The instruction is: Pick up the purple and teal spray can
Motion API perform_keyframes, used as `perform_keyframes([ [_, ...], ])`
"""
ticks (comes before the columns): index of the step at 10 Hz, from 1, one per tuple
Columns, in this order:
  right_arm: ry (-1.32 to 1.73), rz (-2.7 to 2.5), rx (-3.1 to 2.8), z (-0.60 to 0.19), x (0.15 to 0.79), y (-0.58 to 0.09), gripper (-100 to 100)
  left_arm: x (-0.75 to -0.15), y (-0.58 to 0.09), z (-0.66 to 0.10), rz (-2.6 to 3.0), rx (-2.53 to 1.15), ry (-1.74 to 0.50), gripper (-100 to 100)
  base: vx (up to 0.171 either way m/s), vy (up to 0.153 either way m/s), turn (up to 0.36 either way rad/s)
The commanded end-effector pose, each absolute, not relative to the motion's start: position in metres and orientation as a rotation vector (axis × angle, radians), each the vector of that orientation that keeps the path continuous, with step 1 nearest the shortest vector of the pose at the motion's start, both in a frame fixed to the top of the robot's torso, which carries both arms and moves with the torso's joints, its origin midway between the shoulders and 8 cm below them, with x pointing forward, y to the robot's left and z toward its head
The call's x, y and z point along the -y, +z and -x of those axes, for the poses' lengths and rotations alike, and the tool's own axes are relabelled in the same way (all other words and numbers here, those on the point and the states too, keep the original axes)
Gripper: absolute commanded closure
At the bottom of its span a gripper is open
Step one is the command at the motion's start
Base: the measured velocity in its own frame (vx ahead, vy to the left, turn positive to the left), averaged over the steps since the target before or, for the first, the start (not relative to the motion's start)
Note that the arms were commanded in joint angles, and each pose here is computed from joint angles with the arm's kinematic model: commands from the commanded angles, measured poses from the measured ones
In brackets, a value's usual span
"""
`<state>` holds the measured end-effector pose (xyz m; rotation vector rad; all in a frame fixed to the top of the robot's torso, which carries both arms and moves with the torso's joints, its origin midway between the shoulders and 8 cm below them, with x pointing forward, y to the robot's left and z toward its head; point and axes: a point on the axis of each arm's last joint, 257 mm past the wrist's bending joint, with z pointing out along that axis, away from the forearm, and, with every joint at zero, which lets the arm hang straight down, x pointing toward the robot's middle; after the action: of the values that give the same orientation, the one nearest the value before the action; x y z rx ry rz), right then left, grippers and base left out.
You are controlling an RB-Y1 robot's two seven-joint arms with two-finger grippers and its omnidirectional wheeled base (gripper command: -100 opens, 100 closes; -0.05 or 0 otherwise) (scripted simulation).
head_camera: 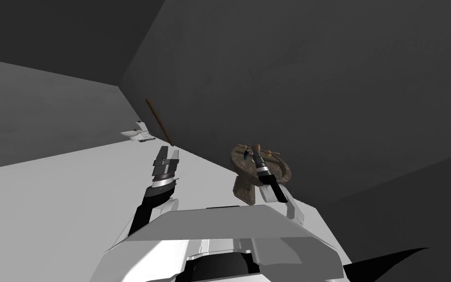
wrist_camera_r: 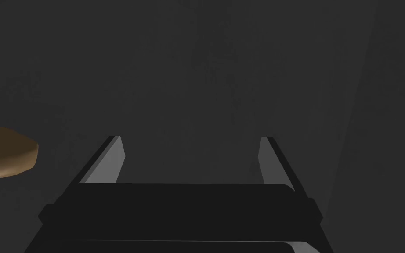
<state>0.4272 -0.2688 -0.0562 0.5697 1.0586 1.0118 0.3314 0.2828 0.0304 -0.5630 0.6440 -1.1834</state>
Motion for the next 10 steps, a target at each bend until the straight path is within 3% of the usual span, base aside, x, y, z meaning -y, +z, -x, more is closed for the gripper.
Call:
perform_keyframes([
  [1,0.938,-0.545,-1.102,-0.436,0.276,-0.066,-100,-0.283,0.03,-0.331,0.563,-0.644,-1.183,0,0.025,0.113,-0.128],
  [5,0.742,-0.496,-1.207,-0.458,0.296,-0.099,-100,-0.283,0.03,-0.331,0.563,-0.644,-1.183,0,0.018,0.121,-0.095],
  [10,0.475,-0.443,-1.348,-0.475,0.334,-0.154,-100,-0.283,0.03,-0.331,0.563,-0.644,-1.183,0,0.067,0.092,-0.065],
])
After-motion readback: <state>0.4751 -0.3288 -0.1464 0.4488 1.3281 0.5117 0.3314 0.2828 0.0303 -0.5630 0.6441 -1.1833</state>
